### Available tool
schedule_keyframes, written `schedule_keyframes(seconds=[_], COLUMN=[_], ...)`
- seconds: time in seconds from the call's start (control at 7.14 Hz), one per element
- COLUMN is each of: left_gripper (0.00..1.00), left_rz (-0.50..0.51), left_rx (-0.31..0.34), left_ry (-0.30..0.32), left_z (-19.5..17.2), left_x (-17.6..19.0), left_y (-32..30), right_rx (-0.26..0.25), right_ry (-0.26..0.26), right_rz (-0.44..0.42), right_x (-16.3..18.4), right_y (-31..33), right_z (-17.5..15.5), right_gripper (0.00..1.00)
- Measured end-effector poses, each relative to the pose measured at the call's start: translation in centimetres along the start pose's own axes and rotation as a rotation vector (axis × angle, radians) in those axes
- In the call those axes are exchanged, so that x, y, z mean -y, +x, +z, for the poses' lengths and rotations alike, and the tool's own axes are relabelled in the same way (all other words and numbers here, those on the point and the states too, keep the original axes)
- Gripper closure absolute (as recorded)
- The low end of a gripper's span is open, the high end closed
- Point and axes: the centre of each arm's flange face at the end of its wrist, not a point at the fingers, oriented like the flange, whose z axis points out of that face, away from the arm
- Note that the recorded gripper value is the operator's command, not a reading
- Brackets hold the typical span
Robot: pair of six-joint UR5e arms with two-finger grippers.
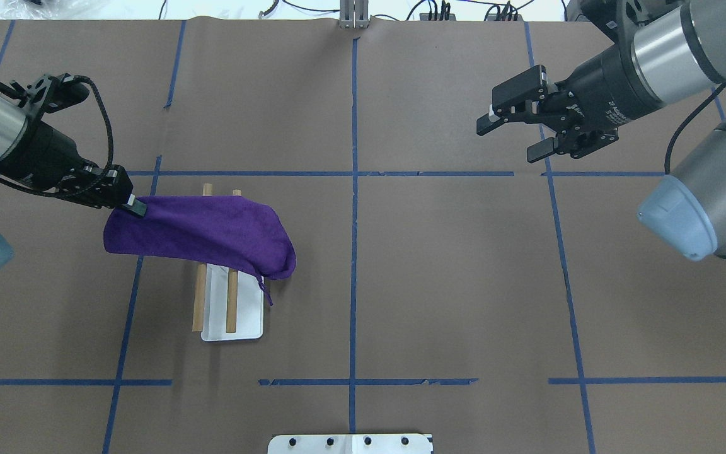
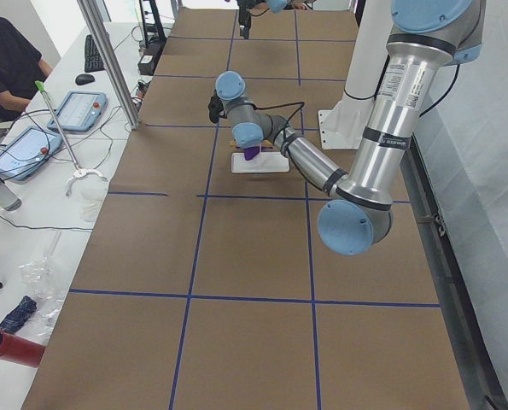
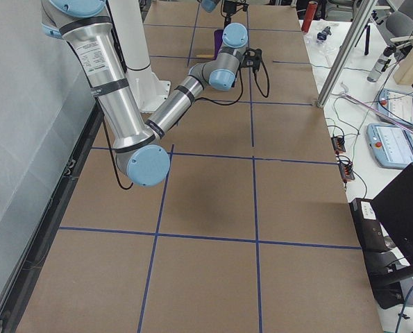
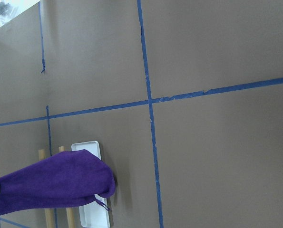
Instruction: Hang towel on rack
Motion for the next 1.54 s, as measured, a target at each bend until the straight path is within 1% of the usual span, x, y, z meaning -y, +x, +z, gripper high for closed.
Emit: schedule_keyframes(seconds=[0.42, 0.56, 0.7, 0.84, 1.12, 1.26, 1.4, 1.54], left_gripper=[1.0, 0.47, 0.04, 0.0, 0.0, 0.0, 0.0, 0.0], left_rz=[-0.016, -0.031, -0.045, -0.059, -0.071, -0.07, -0.05, 0.005], left_rx=[0.027, 0.035, 0.046, 0.059, 0.112, 0.128, 0.138, 0.158], left_ry=[-0.011, -0.015, -0.02, -0.02, 0.019, 0.037, 0.058, 0.09], left_z=[0.8, 1.1, 1.6, 2.2, 2.6, 2.5, 1.6, -0.4], left_x=[0.4, 0.7, 0.9, 1.2, 1.2, 1.2, 1.6, 2.3], left_y=[-2.4, -3.1, -3.9, -4.7, -6.7, -7.2, -7.9, -9.8], right_rx=[-0.011, -0.015, -0.019, -0.022, -0.039, -0.059, -0.09, -0.131], right_ry=[0.006, 0.009, 0.012, 0.016, 0.034, 0.047, 0.063, 0.081], right_rz=[0.006, 0.003, 0.001, 0.001, 0.004, 0.002, 0.001, -0.011], right_x=[0.4, 0.5, 0.6, 0.8, 1.4, 2.0, 3.1, 4.4], right_y=[1.1, 1.6, 2.0, 2.4, 4.1, 6.0, 8.7, 12.4], right_z=[-0.4, -0.5, -0.7, -0.9, -1.7, -2.3, -3.0, -3.8], right_gripper=[0.0, 0.0, 0.0, 0.0, 0.0, 0.0, 0.0, 0.0])
